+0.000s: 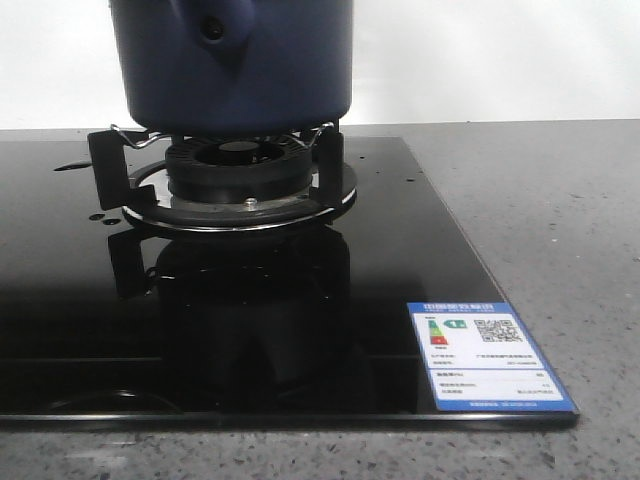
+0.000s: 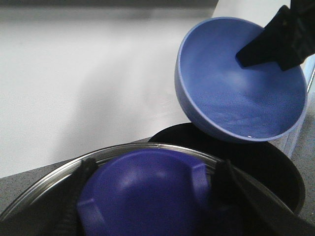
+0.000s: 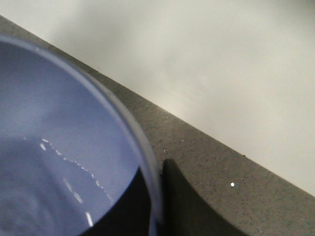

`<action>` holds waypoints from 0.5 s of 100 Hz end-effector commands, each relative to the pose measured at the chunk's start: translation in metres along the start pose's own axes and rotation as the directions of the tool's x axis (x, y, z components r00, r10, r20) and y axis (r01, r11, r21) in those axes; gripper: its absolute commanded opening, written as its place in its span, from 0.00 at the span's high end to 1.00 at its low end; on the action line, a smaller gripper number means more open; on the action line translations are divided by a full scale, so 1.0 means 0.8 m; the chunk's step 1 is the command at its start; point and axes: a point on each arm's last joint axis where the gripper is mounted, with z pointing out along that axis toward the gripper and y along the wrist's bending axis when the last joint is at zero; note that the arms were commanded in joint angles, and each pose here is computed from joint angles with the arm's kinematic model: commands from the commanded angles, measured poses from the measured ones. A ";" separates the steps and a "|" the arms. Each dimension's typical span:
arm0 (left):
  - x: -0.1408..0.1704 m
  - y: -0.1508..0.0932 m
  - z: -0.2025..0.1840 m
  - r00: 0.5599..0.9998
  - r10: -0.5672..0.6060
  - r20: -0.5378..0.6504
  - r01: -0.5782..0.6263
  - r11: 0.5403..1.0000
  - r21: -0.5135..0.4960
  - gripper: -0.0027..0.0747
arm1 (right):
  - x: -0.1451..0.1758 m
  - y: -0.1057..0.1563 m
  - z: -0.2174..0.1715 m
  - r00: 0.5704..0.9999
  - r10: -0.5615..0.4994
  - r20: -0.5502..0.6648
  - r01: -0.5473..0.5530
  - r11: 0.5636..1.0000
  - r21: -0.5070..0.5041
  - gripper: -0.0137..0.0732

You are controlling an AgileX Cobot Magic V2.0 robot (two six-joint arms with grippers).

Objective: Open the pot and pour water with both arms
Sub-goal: 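Tilt the bowl over the open saucepan with the right gripper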

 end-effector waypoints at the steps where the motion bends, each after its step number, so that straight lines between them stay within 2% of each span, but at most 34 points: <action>1: -0.021 -0.006 -0.007 0.997 -0.036 0.072 0.035 0.999 0.015 0.56 | -0.025 -0.015 -0.037 0.985 -0.031 0.169 0.011 0.993 0.118 0.91; 19: -0.021 -0.006 -0.007 0.997 -0.036 0.072 0.035 0.999 0.015 0.56 | -0.032 -0.002 -0.037 0.975 -0.120 0.187 0.076 0.971 0.228 0.91; 32: -0.021 -0.006 -0.007 0.997 -0.036 0.072 0.035 0.999 0.015 0.56 | -0.038 0.006 -0.041 0.959 -0.174 0.224 0.113 0.959 0.261 0.89; 42: -0.021 -0.006 -0.007 0.997 -0.036 0.072 0.035 0.999 0.015 0.56 | -0.043 0.008 -0.047 0.942 -0.239 0.237 0.154 0.932 0.328 0.89; 50: -0.021 -0.006 -0.007 0.997 -0.036 0.072 0.035 0.999 0.015 0.56 | -0.046 0.009 -0.052 0.937 -0.243 0.252 0.139 0.919 0.369 0.89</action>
